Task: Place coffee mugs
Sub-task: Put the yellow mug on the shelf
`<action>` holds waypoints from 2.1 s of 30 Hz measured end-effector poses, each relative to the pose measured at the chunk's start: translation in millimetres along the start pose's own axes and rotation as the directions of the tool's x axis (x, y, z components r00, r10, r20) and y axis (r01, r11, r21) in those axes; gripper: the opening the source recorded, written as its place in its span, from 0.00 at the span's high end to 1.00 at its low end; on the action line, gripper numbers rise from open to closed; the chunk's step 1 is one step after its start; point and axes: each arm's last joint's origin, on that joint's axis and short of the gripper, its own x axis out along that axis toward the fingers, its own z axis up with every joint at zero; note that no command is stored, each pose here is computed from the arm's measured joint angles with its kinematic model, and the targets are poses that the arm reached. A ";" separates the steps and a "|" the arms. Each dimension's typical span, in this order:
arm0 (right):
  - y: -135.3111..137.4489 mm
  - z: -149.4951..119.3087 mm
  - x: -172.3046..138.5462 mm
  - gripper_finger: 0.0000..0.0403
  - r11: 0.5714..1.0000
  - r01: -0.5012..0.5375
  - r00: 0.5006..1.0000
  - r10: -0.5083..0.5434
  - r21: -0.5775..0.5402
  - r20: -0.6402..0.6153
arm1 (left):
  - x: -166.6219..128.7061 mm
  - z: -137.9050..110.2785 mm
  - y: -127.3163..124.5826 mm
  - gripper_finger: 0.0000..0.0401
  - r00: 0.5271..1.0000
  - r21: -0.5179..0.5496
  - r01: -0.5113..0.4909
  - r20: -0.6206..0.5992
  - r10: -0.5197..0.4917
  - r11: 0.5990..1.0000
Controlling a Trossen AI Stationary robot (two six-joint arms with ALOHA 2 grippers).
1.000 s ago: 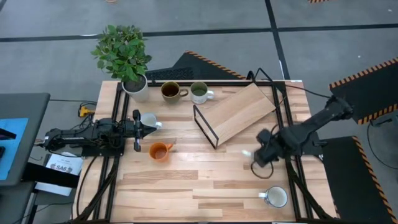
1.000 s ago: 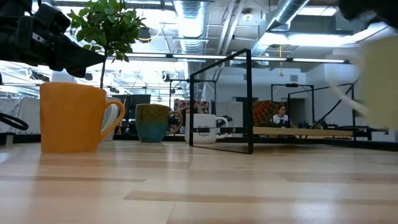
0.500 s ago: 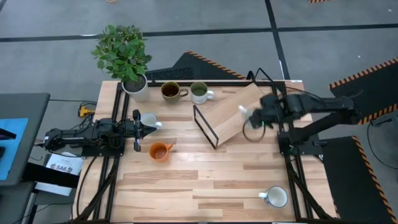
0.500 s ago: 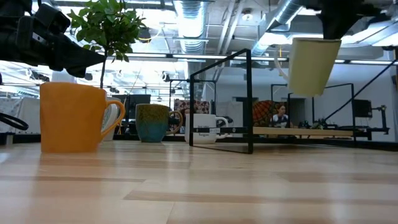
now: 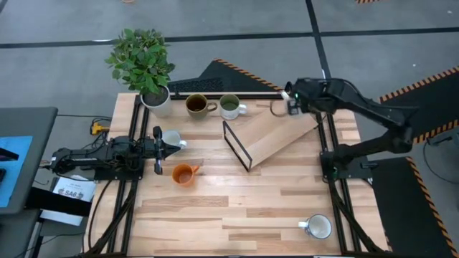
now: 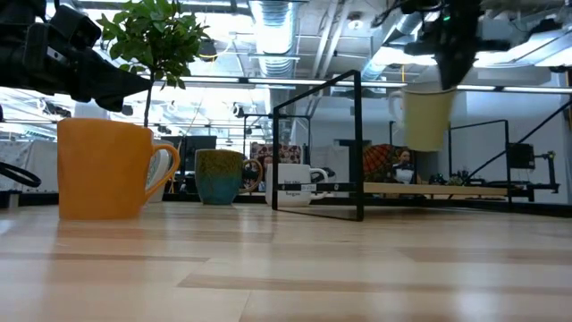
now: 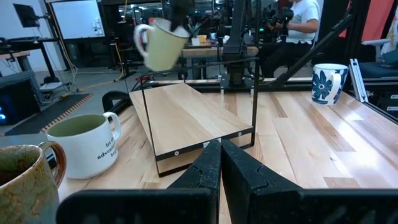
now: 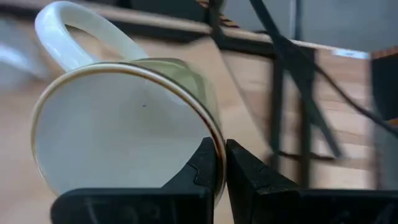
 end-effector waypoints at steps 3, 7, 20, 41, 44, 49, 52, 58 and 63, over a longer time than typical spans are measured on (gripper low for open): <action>6.2 15.5 16.1 0.90 1.000 -0.024 1.000 0.024 0.016 0.001 | 0.0 0.0 0.0 1.00 1.000 0.000 0.000 0.000 0.000 1.000; 13.9 31.3 46.5 0.90 1.000 -0.022 0.997 0.022 0.006 -0.070 | 0.0 0.0 0.0 1.00 1.000 0.000 0.000 0.000 0.000 1.000; 19.3 47.0 94.7 0.90 0.998 0.046 0.984 -0.053 -0.043 -0.172 | 0.0 0.0 0.0 1.00 1.000 0.000 0.000 0.000 0.000 1.000; 17.8 51.0 91.1 0.57 0.999 0.039 0.993 -0.039 -0.009 -0.111 | 0.0 0.0 0.0 1.00 1.000 0.000 0.001 0.000 -0.001 1.000; 18.0 51.4 91.2 0.59 0.999 0.036 0.994 -0.037 -0.012 -0.108 | 0.0 0.0 0.0 1.00 1.000 0.000 0.000 0.001 0.000 1.000; 18.5 55.8 87.3 0.62 0.999 0.009 0.999 -0.012 -0.049 -0.049 | 0.0 0.0 0.0 1.00 1.000 0.000 0.000 0.001 0.000 1.000; 16.7 59.0 79.5 0.63 0.999 -0.002 1.000 0.002 -0.040 0.013 | 0.0 0.1 0.0 1.00 1.000 0.000 0.000 0.000 0.000 1.000; 13.3 60.8 51.2 0.64 0.995 -0.093 0.985 0.097 -0.033 0.140 | 0.0 0.1 0.0 1.00 1.000 0.000 0.000 0.001 0.000 1.000; 32.9 45.4 19.9 0.64 0.951 -0.252 0.940 0.285 -0.178 0.189 | 0.0 0.1 0.0 1.00 1.000 0.000 0.000 0.001 0.000 1.000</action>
